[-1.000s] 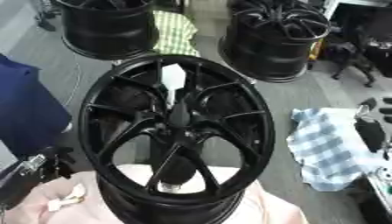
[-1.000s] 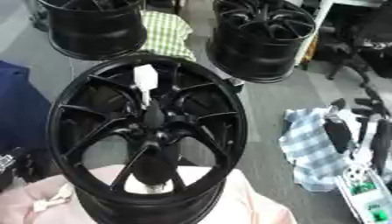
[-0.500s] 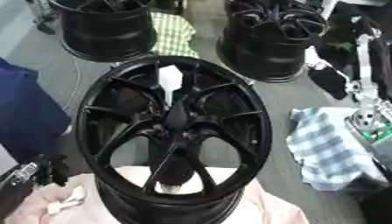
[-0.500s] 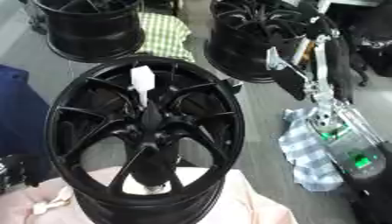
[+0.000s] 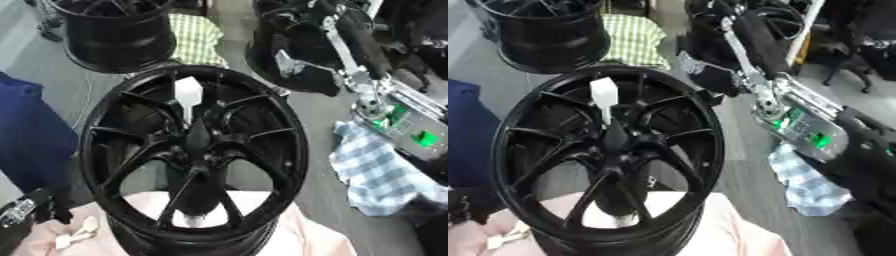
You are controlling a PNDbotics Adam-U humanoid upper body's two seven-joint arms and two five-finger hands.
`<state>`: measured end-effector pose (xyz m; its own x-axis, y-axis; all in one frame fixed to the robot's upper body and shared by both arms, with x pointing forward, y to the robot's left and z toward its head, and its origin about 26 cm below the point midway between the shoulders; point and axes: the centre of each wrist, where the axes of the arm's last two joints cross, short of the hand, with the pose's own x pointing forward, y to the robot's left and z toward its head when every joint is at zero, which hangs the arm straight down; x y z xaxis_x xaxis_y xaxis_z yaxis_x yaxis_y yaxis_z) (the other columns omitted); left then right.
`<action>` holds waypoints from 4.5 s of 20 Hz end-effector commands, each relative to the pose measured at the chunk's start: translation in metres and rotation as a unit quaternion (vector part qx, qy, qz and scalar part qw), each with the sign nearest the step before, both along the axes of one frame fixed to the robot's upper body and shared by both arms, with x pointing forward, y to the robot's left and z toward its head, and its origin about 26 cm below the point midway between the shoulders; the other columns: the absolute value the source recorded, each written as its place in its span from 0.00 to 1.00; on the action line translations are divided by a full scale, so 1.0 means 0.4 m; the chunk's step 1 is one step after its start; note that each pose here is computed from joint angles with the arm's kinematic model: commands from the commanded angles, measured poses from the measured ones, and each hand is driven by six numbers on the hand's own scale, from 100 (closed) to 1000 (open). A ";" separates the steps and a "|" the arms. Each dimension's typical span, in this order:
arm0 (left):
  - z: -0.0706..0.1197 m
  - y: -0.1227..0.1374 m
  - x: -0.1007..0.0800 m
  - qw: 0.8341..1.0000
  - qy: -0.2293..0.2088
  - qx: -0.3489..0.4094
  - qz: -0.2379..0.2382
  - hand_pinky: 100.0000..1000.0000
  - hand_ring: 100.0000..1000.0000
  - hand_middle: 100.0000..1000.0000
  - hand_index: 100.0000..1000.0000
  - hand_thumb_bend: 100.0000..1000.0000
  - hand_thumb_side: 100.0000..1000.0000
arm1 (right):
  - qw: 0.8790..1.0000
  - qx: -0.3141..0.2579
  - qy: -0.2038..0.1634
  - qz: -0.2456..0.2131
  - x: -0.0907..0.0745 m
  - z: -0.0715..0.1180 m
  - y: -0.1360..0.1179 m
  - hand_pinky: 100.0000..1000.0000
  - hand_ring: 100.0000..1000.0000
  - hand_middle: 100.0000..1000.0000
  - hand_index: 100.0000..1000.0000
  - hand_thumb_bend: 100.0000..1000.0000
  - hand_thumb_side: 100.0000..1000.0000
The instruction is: Pull the pin out of the wheel hub.
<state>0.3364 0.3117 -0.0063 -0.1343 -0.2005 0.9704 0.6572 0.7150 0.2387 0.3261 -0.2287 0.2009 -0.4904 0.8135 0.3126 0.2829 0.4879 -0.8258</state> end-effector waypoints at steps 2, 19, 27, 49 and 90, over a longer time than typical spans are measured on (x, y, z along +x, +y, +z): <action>0.030 -0.024 0.019 1.000 -0.021 0.003 -0.015 0.57 0.55 0.59 0.81 0.00 0.89 | 0.998 0.006 0.056 0.036 0.016 -0.004 0.080 0.78 0.83 0.80 0.95 0.14 0.41; 0.058 -0.067 0.040 0.999 -0.025 -0.008 -0.031 0.57 0.55 0.59 0.82 0.00 0.90 | 0.971 0.011 0.230 0.067 0.144 0.022 0.184 0.80 0.86 0.82 0.95 0.15 0.39; 0.061 -0.068 0.041 0.999 -0.027 -0.009 -0.032 0.56 0.55 0.59 0.82 0.00 0.90 | 0.967 -0.024 0.248 0.048 0.191 0.011 0.133 0.82 0.87 0.82 0.95 0.16 0.38; 0.067 -0.071 0.041 0.999 -0.025 -0.014 -0.032 0.56 0.56 0.59 0.82 0.00 0.90 | 0.933 -0.109 0.320 0.123 0.198 0.060 0.105 0.77 0.82 0.78 0.92 0.12 0.38; 0.111 -0.103 0.057 0.998 -0.038 -0.019 -0.050 0.56 0.56 0.59 0.82 0.00 0.90 | 0.914 -0.179 0.350 0.103 0.191 0.086 0.088 0.79 0.84 0.79 0.89 0.13 0.23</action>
<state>0.3561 0.2735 0.0269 -0.1902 -0.1514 0.9700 0.7088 0.6625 0.2423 0.4045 -0.1896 0.2236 -0.4173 0.8328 0.3637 -0.4780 0.1392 -0.8672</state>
